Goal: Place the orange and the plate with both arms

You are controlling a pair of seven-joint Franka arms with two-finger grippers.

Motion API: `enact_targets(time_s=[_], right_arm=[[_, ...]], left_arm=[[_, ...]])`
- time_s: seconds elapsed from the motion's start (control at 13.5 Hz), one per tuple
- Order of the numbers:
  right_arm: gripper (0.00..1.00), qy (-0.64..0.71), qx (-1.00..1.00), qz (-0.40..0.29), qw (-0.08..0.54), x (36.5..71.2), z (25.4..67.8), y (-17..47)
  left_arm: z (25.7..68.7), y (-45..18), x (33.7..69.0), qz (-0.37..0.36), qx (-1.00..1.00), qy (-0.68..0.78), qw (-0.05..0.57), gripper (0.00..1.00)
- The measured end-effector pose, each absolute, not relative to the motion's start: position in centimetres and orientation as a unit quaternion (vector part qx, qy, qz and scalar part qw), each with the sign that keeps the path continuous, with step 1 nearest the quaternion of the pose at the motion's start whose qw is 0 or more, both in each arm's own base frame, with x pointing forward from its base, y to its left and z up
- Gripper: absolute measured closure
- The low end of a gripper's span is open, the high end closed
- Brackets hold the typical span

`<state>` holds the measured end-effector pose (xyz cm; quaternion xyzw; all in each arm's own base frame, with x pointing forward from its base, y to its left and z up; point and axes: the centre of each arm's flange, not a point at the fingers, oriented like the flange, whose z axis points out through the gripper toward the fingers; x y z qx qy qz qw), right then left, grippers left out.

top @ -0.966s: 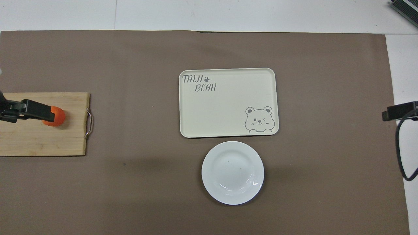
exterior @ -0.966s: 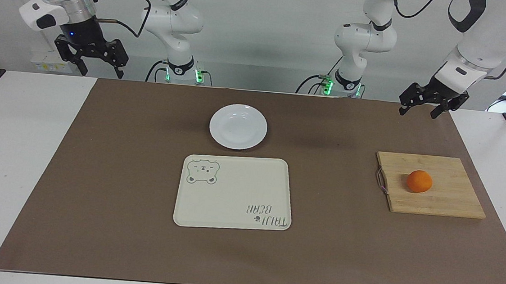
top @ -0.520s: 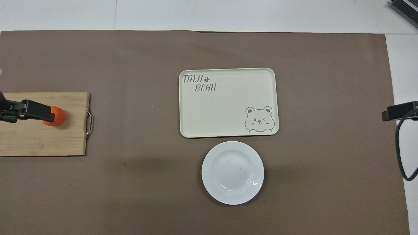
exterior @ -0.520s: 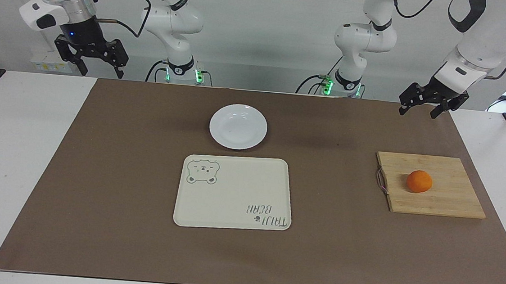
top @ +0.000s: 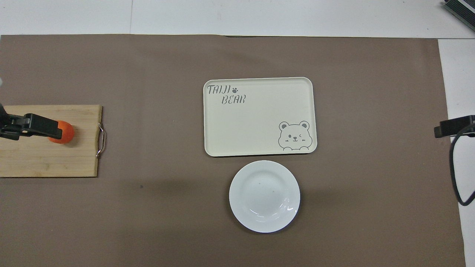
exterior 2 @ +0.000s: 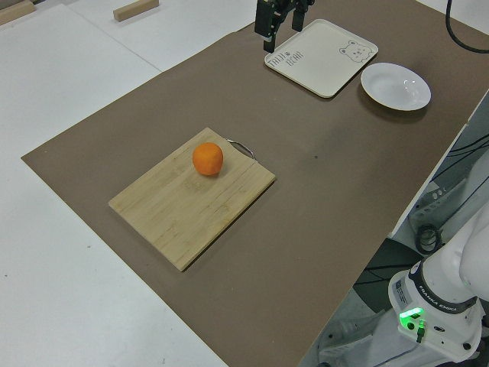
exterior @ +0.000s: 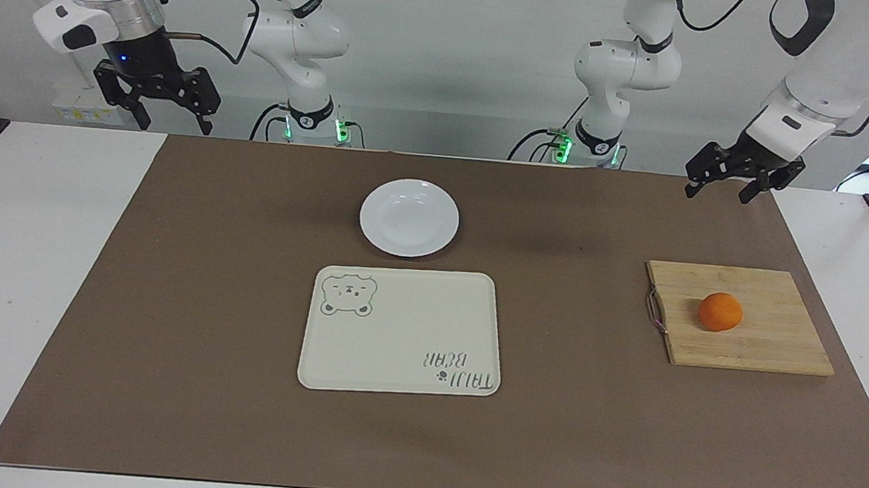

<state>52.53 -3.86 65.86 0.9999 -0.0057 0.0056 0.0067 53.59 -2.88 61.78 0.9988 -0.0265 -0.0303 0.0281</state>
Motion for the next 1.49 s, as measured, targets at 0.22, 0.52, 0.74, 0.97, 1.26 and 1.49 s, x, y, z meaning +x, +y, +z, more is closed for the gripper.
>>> enact_targets(time_s=[0.22, 0.52, 0.74, 0.97, 1.26, 1.49], right_arm=[[0.00, -0.006, 1.000, 0.006, 0.007, 52.5, 65.9, -3.9], [0.00, -0.006, 1.000, 0.006, 0.007, 52.5, 65.9, -3.9], [0.00, -0.006, 1.000, 0.006, 0.007, 52.5, 65.9, -3.9], [0.00, -0.006, 1.000, 0.006, 0.007, 52.5, 65.9, -3.9], [0.00, -0.006, 1.000, 0.006, 0.007, 52.5, 65.9, -3.9], [0.00, -0.006, 1.000, 0.006, 0.007, 52.5, 65.9, -3.9]], left_arm=[[61.8, -2.8, 53.6, -0.031, 0.999, -0.026, 0.028, 0.00], [61.2, -2.3, 53.6, -0.035, 0.999, -0.021, 0.028, 0.00], [60.3, -1.6, 53.8, -0.032, 0.999, -0.014, 0.028, 0.00], [58.6, -0.7, 54.2, -0.026, 0.999, -0.011, 0.028, 0.00], [56.0, 2.4, 54.6, -0.013, 0.999, -0.019, 0.028, 0.00], [54.0, 4.5, 54.7, -0.001, 0.999, -0.030, 0.027, 0.00]])
